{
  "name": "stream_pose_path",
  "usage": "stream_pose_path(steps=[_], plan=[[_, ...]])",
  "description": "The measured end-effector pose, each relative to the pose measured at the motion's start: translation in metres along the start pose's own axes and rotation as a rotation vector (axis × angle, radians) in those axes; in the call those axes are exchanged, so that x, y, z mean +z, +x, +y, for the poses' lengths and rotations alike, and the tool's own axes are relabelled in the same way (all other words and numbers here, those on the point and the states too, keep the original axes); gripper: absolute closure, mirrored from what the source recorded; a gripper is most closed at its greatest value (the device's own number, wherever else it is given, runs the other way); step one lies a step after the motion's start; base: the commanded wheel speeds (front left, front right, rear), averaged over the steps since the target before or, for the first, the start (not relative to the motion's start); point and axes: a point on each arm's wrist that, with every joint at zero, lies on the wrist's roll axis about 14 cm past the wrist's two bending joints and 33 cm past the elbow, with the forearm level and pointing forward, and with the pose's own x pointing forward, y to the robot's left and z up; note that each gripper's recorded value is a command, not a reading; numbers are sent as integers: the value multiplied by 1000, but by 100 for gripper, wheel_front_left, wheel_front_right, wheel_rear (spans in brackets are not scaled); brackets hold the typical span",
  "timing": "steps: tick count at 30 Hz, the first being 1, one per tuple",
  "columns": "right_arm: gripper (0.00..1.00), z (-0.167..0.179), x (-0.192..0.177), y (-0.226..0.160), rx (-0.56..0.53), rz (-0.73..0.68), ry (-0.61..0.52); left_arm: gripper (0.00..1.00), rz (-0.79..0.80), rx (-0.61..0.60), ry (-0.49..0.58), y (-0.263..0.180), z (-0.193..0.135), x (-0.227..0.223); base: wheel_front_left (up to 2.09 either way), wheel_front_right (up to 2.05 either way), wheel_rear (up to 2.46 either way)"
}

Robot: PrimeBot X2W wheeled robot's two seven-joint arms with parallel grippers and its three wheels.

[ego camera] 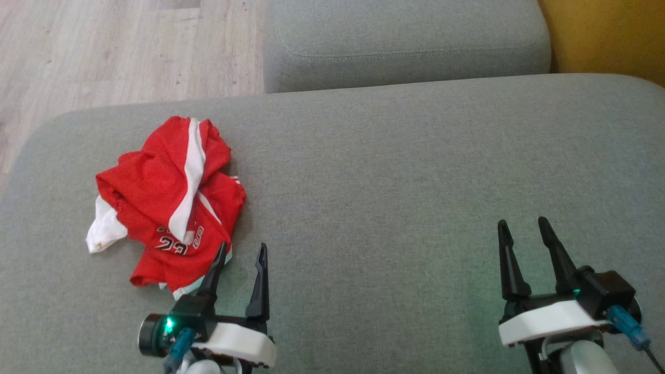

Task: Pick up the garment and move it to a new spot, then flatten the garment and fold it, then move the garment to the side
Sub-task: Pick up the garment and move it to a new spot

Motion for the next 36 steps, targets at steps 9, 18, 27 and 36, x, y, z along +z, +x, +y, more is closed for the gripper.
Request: stream_pose_path(steps=[9, 18, 27, 36], plan=[[0, 16, 0, 6, 50, 0, 1, 0, -19, 38, -5, -3, 11, 6, 0, 0, 0], [0, 68, -2, 16, 211, 6, 12, 0, -53, 157, -1, -20, 45, 15, 0, 0, 0], [0, 110, -5, 20, 341, 18, 18, 0, -78, 274, -1, -46, 76, 19, 0, 0, 0], [0, 144, -11, 14, 447, 41, 26, 0, -73, 361, -14, -74, 95, 12, 0, 0, 0]])
